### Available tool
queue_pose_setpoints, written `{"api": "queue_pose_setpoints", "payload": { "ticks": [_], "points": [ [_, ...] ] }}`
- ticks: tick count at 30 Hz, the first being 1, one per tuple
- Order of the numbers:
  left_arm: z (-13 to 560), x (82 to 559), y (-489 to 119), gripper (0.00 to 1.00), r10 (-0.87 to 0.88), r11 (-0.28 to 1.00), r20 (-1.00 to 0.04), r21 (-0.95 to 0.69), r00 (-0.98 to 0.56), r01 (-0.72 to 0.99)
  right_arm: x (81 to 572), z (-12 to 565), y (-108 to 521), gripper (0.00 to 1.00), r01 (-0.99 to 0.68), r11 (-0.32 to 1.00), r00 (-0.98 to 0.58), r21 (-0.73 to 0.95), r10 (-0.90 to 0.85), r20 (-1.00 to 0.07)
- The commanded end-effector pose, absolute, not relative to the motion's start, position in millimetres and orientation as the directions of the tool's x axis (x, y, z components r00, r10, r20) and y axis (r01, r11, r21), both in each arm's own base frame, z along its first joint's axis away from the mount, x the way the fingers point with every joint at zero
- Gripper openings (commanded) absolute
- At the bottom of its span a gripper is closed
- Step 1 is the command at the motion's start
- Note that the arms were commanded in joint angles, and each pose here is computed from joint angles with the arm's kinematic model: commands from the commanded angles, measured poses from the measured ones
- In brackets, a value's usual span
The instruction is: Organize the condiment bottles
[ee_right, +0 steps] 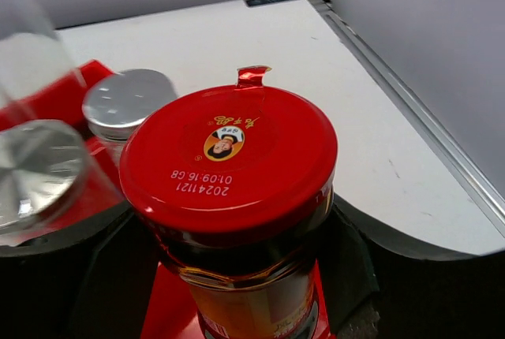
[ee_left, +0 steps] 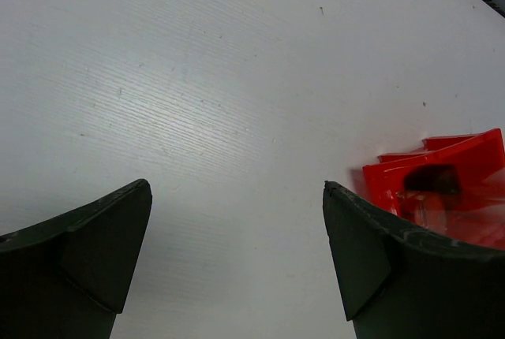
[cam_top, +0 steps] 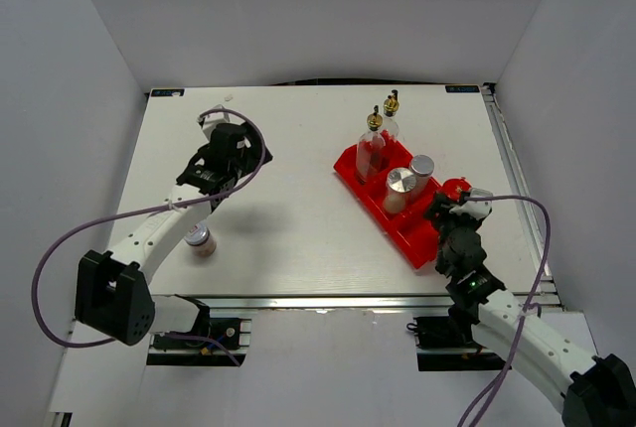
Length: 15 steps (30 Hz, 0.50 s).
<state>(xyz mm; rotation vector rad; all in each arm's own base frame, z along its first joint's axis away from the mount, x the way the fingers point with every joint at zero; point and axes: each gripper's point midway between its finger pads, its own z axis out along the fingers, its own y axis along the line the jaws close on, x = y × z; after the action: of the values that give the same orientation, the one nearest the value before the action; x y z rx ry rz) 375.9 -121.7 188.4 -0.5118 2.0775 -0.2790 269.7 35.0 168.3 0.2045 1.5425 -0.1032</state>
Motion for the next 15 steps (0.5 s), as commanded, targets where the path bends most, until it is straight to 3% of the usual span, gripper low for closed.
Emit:
{"api": "queue_pose_setpoints", "payload": {
  "ticks": [1,11,15],
  "points": [
    [199,370,-107,0.98,-0.465,0.884,-0.780,-0.385,-0.418,-0.265,277,213,17,0.00,0.264,0.928,0.228,0.262,0.203,-0.952],
    [204,355,-93,0.98,-0.471,0.879,-0.795,-0.382,-0.383,-0.286,300,190,16,0.00,0.238,0.924,0.208,0.298,0.251,-0.945],
    [205,352,-89,0.98,-0.469,0.878,-0.800,-0.376,-0.375,-0.295,301,176,10,0.05,0.261,0.920,0.190,0.291,0.247,-0.950]
  ]
}}
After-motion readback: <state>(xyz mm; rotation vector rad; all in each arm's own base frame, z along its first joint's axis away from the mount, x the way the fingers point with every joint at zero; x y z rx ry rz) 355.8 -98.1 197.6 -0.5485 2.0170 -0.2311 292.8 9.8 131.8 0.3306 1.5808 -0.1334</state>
